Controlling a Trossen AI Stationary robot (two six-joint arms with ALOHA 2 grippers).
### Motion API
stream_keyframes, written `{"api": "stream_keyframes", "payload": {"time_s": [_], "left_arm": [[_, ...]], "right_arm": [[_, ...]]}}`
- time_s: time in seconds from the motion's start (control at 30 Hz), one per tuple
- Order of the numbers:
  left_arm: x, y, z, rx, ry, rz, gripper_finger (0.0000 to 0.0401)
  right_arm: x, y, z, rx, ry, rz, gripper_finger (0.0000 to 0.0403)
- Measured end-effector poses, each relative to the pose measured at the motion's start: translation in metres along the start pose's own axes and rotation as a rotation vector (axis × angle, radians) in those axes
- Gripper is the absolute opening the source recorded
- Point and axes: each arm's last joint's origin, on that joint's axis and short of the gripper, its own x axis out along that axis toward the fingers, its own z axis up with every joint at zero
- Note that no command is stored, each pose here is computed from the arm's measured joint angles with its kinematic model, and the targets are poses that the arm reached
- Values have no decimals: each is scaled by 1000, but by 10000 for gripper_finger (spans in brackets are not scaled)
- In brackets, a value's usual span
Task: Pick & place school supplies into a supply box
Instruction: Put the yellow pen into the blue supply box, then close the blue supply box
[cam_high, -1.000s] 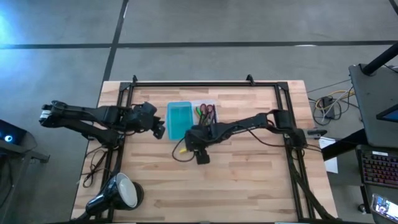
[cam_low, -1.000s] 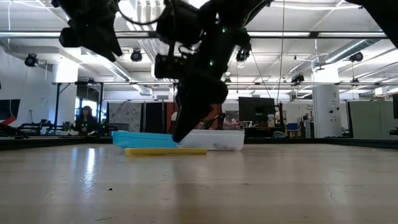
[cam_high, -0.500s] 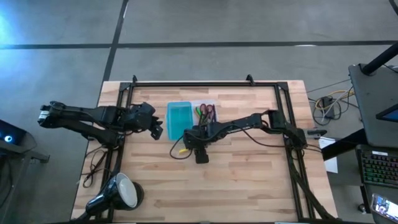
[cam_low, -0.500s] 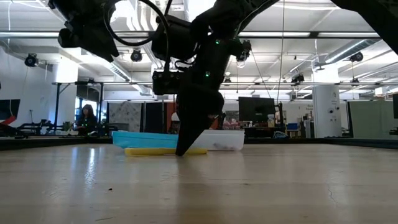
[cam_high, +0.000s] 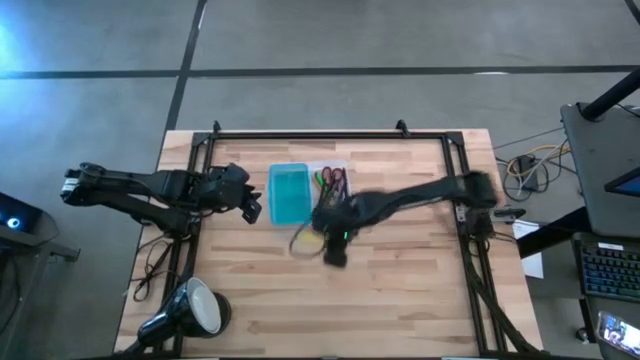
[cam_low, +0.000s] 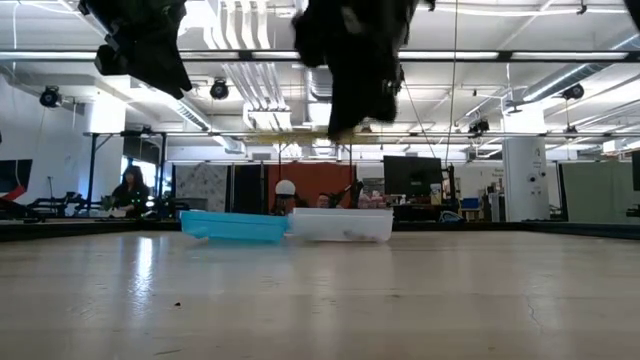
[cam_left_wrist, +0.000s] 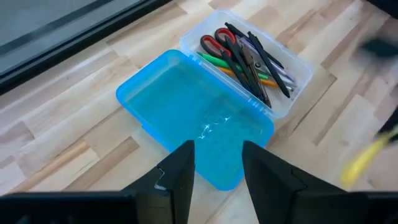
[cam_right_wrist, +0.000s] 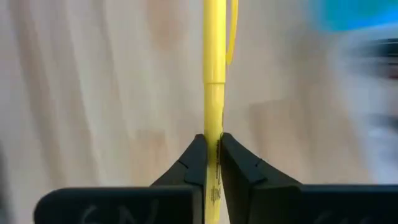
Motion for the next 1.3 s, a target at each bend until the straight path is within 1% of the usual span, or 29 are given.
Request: {"api": "stream_keyframes", "payload": {"time_s": [0.03,0.1,0.17,0.2,0.23,0.3,0.4,0.47,0.53,0.63,0.7,0.77,0.83,0.9,1.0,1.1,1.2,1.3], "left_arm": [[0,0,0,0,0,0,119],[0,0,0,0,1,0,119],[0,0,0,3,2,2,119],[1,0,0,10,3,3,119],[1,0,0,24,4,4,119],[3,0,-3,54,10,10,119],[10,3,-11,80,37,35,119],[16,8,-20,91,77,68,119],[23,14,-33,83,136,119,119],[34,24,-52,19,194,187,119],[40,30,-64,-29,213,210,119],[48,34,-74,-65,217,216,119],[58,37,-84,-97,214,205,119],[68,39,-93,-143,206,169,119],[83,42,-103,-263,168,103,119],[91,48,-111,-343,154,99,119],[92,52,-114,-363,163,108,119],[89,50,-110,-378,166,74,119]], "right_arm": [[-17,-4,1,102,-56,-17,16],[-34,-19,-3,309,-136,-90,15],[-35,-41,-12,522,-171,-191,15],[-33,-52,-14,606,-196,-204,15],[-32,-62,-14,679,-224,-192,15],[-29,-82,-14,797,-256,-152,15],[-7,-106,-18,878,-275,-163,32],[0,-112,-17,890,-298,-149,53],[-6,-112,-13,890,-340,-122,80],[-7,-117,-17,897,-310,-147,121],[-10,-118,-20,849,-296,-190,147],[-26,-109,-19,755,-327,-225,169],[-41,-102,-21,690,-343,-266,184],[-46,-102,-27,649,-307,-303,189],[-47,-109,-35,634,-246,-366,181],[-49,-115,-40,633,-225,-391,165],[-45,-117,-43,628,-206,-404,148],[-48,-114,-46,572,-217,-421,136]]}}
